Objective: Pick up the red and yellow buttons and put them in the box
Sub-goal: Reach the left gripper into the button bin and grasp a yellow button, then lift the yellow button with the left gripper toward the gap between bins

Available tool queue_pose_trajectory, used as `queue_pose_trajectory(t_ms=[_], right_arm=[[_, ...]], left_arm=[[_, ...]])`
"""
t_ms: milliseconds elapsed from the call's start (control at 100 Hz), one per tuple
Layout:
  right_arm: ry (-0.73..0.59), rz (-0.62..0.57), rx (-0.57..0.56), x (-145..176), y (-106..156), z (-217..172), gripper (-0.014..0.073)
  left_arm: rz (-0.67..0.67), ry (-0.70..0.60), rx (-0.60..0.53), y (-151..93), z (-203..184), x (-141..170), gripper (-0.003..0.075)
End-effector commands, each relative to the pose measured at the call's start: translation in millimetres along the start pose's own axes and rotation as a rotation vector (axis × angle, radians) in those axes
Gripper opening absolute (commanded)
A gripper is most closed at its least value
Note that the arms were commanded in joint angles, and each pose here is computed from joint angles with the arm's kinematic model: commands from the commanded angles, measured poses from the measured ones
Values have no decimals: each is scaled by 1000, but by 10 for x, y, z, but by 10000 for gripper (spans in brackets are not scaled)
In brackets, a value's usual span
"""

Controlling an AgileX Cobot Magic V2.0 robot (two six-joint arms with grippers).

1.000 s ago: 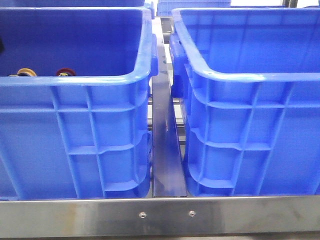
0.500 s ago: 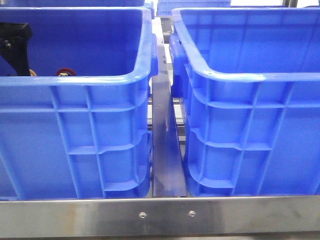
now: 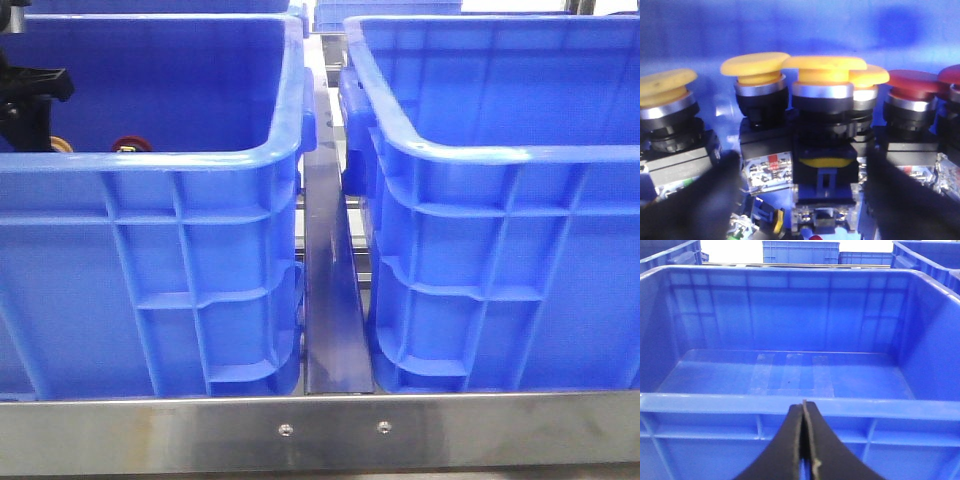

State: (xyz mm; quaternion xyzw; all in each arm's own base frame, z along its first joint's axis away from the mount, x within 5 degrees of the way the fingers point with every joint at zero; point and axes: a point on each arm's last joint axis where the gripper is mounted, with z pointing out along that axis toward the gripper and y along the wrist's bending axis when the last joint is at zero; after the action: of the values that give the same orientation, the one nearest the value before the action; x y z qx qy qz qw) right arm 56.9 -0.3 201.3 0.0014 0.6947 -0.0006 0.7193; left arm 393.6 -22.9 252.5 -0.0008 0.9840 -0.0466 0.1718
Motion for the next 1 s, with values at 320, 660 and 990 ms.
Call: queue_pose_trajectory(t_ms=[320,660,990], right_arm=[[-100,-7,-7,-72,7,-20,-102],[-100,-7,-7,-72,7,-20,-102],[-100,-7,-7,-72,7,-20,-102]], left_arm=[[11,-118,67,-114,-396,-66,41],[61,-309,204,-264,-1044,223,41],[235,-432,340,-626,-1577,661,41]])
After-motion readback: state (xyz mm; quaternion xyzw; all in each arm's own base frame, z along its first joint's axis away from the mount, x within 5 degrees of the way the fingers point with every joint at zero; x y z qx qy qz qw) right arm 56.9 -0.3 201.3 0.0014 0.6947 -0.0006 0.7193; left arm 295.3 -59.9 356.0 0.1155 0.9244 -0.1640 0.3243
